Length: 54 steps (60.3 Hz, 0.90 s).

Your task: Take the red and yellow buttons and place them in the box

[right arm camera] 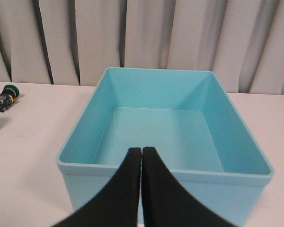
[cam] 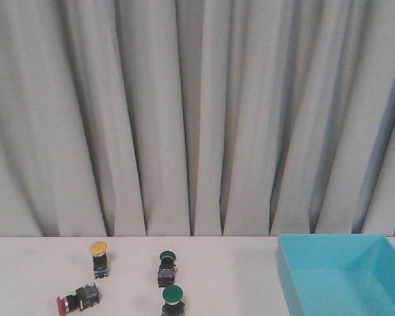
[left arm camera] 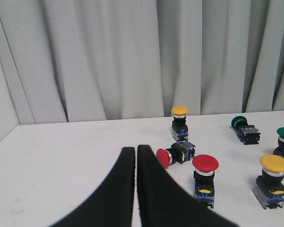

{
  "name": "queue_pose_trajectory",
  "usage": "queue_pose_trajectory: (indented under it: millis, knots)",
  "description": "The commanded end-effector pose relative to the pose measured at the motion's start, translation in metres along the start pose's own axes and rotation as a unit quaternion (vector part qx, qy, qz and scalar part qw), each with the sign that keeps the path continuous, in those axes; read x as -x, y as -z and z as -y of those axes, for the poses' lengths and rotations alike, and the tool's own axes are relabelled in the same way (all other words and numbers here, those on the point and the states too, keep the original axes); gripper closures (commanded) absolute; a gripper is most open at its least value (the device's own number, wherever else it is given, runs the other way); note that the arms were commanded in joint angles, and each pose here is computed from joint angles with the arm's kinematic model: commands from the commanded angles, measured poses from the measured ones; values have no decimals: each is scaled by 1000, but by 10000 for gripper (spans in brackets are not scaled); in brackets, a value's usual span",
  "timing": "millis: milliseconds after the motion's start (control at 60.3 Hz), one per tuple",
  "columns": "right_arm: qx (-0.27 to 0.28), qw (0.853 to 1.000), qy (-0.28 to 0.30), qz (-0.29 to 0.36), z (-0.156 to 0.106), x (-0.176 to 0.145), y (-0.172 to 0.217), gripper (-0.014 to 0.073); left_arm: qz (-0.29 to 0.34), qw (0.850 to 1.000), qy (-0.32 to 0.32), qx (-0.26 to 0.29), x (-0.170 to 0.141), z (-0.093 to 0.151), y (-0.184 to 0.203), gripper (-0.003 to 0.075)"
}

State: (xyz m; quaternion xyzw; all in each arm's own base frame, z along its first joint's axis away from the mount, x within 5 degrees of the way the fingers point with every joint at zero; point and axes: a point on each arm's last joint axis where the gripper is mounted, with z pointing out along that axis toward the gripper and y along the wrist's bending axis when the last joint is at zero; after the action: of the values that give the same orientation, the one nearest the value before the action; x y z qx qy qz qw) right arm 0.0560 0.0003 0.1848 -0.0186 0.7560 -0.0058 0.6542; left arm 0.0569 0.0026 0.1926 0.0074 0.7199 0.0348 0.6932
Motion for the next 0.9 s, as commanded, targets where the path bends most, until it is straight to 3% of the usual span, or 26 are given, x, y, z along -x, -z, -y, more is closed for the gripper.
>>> queue_pose_trajectory:
  millis: [0,879]
  knots:
    - [1,999,6,41,0,3,0,604,46,999,6,-4,8,0,1,726]
    - [-1,999,17,42,0,3,0,604,48,999,6,-4,8,0,1,726]
